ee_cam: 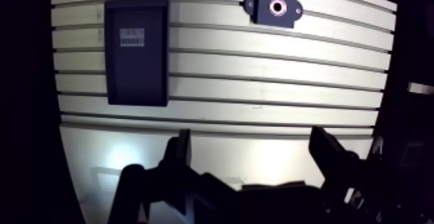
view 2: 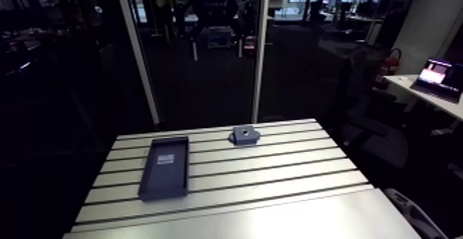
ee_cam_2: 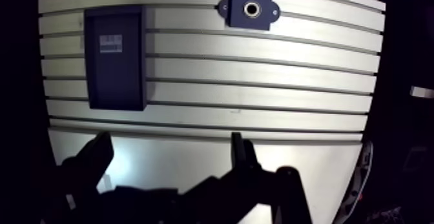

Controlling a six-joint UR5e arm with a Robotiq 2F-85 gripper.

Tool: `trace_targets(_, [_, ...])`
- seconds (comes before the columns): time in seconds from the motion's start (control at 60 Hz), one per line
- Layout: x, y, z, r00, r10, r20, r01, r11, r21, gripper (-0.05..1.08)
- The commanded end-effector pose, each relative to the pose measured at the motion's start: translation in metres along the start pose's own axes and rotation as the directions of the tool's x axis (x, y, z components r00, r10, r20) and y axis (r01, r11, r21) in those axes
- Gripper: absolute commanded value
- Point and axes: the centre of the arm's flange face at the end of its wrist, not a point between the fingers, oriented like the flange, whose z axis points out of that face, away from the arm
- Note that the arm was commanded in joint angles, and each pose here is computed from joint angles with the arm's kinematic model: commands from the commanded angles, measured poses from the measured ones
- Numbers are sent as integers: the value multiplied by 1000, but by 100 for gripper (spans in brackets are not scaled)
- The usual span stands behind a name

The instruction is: Pick up the bearing and press it into the housing until flush.

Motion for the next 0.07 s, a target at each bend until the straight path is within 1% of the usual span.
trace_targets(0.017, [0, 0, 1, 1000, -1, 1, 1, 1000, 0, 1])
trace_targets(0.067, [0, 0, 1, 1000, -1, 1, 1, 1000, 0, 1])
